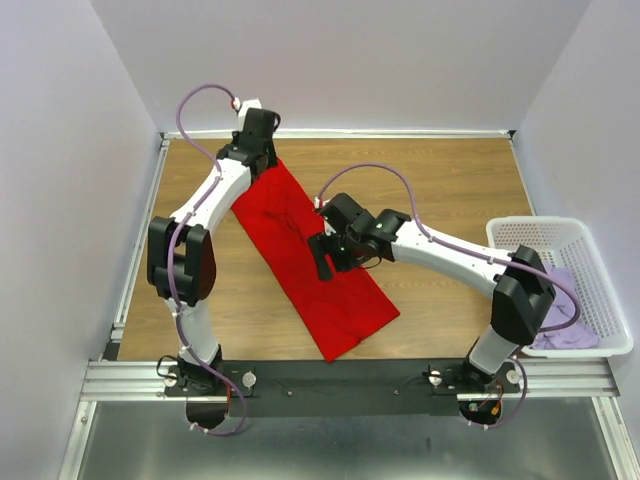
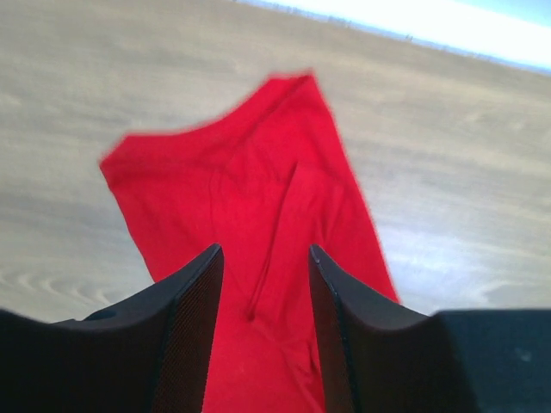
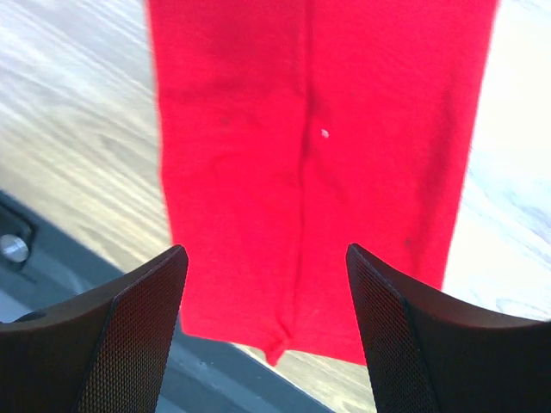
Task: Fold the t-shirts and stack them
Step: Fold the tshirt
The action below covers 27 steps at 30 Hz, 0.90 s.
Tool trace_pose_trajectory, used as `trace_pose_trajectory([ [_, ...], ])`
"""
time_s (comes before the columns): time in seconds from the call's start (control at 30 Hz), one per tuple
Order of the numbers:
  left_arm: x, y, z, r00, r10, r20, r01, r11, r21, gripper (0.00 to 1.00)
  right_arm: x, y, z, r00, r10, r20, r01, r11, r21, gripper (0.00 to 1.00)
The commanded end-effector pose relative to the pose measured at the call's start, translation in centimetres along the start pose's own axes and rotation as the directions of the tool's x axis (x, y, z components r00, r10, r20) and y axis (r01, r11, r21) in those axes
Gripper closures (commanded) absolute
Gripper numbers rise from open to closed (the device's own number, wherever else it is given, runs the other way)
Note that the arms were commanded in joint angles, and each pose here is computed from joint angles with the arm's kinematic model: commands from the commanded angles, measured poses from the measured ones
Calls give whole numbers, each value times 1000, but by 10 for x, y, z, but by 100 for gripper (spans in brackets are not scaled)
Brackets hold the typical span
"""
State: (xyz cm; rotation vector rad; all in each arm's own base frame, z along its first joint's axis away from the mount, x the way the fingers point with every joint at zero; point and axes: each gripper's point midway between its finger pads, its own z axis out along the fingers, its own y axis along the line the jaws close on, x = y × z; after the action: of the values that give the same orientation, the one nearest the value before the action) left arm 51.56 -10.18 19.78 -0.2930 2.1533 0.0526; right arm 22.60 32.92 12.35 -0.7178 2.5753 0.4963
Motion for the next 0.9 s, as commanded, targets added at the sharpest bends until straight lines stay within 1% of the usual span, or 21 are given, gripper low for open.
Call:
trace_pose_trajectory([
  [0.0,84,17,27,982,-6,-189,-3,999,-46,49,9,-17,-6,1000,29,2,-29,996,79,19],
  [0.07,92,26,34,978,-37,-206,27,998,-52,50,10,-22,-7,999,34,10,-35,994,99,19],
  [0.17,114,40,51,966,-55,-253,39,997,-66,52,17,-27,-7,999,49,5,-49,992,118,19],
  [0.23,121,38,59,959,-44,-279,30,998,-53,53,21,-30,-7,998,60,0,-59,990,127,19],
  [0.27,134,39,67,950,-23,-311,6,998,-56,54,25,-32,-7,998,69,-4,-68,989,134,19],
  [0.33,137,34,73,946,-10,-323,-1,999,-35,54,28,-33,-6,997,76,-8,-75,988,138,19],
  [0.37,144,35,79,942,1,-335,-14,999,-38,54,30,-35,-6,996,84,-12,-81,986,142,19],
  [0.47,149,34,91,937,14,-350,-29,999,-37,54,32,-37,-5,996,93,-11,-90,984,151,19],
  [0.5,162,36,98,922,32,-386,-50,998,-39,53,31,-38,-5,995,97,-9,-94,984,154,19],
  [0.53,158,29,101,922,36,-386,-45,999,-16,53,31,-40,-4,995,98,-8,-95,982,163,19],
  [0.57,165,25,106,915,45,-402,-52,999,-7,53,30,-41,-3,995,100,-7,-97,981,170,19],
  [0.6,163,19,109,917,46,-396,-48,999,4,53,31,-44,-1,994,104,-14,-100,978,181,19],
  [0.63,153,3,109,926,64,-373,-51,998,45,53,31,-48,1,994,110,-13,-106,975,195,19],
  [0.7,158,-11,117,920,87,-381,-62,995,76,53,31,-54,5,992,124,-17,-118,970,212,19],
  [0.73,140,-28,119,932,87,-350,-49,992,117,53,31,-58,8,990,137,-21,-129,967,220,19],
  [0.77,149,-34,124,923,101,-372,-57,990,129,53,31,-60,10,990,142,-24,-133,965,227,19],
  [0.8,148,-47,125,924,118,-363,-64,986,156,53,31,-63,12,989,145,-27,-134,963,235,19],
  [0.83,142,-56,126,929,126,-348,-67,982,177,53,31,-65,14,989,147,-28,-137,961,239,19],
  [0.87,126,-71,127,942,132,-310,-67,975,211,53,30,-67,17,988,152,-32,-139,959,246,19],
])
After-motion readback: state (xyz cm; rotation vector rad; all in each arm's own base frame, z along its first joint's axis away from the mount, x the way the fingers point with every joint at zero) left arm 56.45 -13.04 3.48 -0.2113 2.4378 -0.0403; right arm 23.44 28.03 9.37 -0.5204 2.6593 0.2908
